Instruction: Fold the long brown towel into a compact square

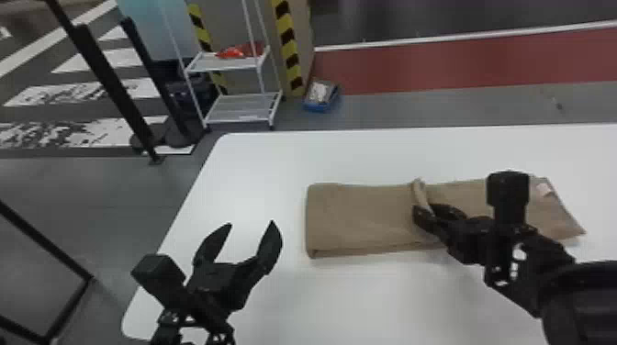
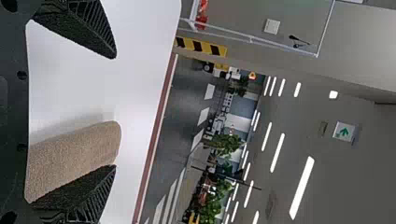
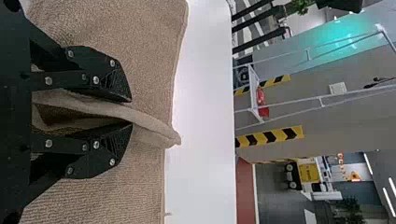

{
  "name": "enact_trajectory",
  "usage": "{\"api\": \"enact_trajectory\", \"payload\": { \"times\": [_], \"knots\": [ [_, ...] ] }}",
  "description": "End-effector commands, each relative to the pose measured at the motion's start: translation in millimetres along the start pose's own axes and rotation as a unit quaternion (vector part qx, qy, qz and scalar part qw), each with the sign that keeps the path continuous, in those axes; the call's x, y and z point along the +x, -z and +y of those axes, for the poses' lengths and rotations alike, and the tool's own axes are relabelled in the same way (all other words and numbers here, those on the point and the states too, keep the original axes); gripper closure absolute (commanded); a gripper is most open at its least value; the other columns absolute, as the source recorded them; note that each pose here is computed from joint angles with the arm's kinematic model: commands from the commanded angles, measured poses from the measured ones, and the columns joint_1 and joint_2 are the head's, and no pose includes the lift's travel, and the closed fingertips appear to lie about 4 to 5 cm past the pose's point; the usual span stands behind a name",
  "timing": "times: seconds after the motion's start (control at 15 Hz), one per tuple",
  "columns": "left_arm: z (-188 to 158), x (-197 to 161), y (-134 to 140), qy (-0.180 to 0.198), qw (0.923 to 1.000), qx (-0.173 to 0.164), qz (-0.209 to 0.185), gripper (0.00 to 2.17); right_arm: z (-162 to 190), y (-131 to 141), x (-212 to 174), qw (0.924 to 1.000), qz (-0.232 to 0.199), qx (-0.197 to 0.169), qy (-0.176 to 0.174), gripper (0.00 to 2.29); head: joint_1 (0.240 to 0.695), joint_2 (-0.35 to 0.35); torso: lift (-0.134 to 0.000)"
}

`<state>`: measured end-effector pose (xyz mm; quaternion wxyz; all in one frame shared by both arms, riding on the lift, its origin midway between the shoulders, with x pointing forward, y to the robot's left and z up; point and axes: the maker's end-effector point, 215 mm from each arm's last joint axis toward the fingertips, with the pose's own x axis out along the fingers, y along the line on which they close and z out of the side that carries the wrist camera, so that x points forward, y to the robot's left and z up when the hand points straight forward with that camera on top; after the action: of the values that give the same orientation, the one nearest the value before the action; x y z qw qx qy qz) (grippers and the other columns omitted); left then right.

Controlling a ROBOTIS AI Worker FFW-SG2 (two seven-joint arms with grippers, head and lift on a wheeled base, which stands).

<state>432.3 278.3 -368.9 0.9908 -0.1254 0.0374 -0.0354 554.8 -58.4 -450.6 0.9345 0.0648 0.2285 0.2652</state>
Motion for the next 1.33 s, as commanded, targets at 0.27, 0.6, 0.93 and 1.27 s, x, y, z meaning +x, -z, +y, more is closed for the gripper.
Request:
{"api": "enact_trajectory", "payload": {
  "times": [0.27, 0.6, 0.93, 1.27],
  "knots": [
    [3, 0, 4, -0.003, 1.0000, -0.002, 0.003, 0.03, -1, 5, -2, 1.0000, 0.002, 0.005, 0.000, 1.12, 0.695, 0.241, -0.123],
    [4, 0, 5, -0.003, 1.0000, -0.002, 0.004, 0.03, -1, 5, -4, 0.9999, -0.001, 0.010, 0.000, 0.77, 0.695, 0.245, -0.123],
    [5, -1, 6, -0.003, 1.0000, -0.002, 0.004, 0.03, -9, -2, -11, 0.9998, -0.010, 0.013, 0.009, 0.60, 0.695, 0.243, -0.123],
    [5, 0, 6, -0.003, 1.0000, -0.002, 0.004, 0.03, -12, -8, -7, 0.9999, -0.004, 0.006, 0.011, 0.60, 0.695, 0.230, -0.123]
  ]
}}
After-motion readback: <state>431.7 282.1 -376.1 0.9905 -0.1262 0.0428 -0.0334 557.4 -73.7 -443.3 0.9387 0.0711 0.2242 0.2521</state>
